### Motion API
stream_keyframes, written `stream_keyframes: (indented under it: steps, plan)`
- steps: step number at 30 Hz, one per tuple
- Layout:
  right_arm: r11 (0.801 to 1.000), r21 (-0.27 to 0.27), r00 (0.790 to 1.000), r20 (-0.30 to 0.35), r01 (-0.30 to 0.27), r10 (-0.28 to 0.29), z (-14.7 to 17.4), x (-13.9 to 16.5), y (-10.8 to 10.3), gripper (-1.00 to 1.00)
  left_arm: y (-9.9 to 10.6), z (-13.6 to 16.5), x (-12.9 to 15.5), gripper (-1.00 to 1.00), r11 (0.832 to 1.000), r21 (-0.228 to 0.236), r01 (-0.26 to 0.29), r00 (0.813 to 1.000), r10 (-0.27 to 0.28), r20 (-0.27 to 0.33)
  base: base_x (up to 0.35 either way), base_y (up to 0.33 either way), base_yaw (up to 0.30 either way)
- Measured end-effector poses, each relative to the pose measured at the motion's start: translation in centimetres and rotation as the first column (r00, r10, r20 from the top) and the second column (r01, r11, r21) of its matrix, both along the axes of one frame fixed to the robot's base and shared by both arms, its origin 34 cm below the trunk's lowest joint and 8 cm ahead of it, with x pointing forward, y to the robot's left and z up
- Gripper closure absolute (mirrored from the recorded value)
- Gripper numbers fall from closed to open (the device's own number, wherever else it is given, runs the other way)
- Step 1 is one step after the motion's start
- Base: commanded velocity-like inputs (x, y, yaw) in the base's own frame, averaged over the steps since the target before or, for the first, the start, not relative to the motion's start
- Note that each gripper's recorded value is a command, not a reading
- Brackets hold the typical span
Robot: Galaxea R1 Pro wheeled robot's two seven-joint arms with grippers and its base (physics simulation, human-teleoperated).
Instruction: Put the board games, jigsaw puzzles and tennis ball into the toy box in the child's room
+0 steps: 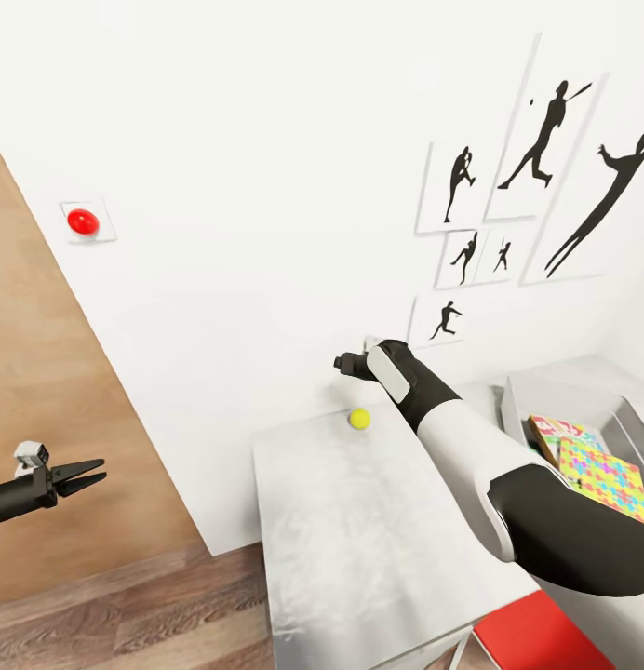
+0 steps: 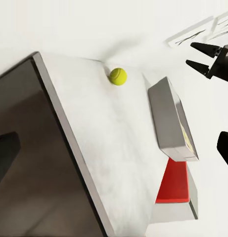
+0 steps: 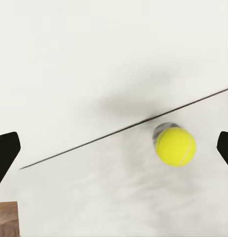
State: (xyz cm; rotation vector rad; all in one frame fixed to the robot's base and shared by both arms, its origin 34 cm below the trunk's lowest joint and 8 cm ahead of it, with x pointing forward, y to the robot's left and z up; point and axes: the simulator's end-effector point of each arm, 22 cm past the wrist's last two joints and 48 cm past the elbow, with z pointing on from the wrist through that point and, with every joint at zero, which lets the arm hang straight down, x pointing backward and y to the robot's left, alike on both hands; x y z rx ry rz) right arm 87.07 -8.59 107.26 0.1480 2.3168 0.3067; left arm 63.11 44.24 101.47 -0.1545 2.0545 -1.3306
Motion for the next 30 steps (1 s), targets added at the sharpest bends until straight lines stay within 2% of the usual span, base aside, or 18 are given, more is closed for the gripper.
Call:
stream_keyframes:
  steps: [30]
  plan:
    - [1.0, 0.001, 1.0, 0.0, 0.001, -0.001, 0.02, -0.01, 0.01, -1.0, 0.0, 0.03, 0.0, -1.0, 1.0, 0.0, 0.0, 1.0, 0.0, 0.001, 0.001, 0.0, -0.002]
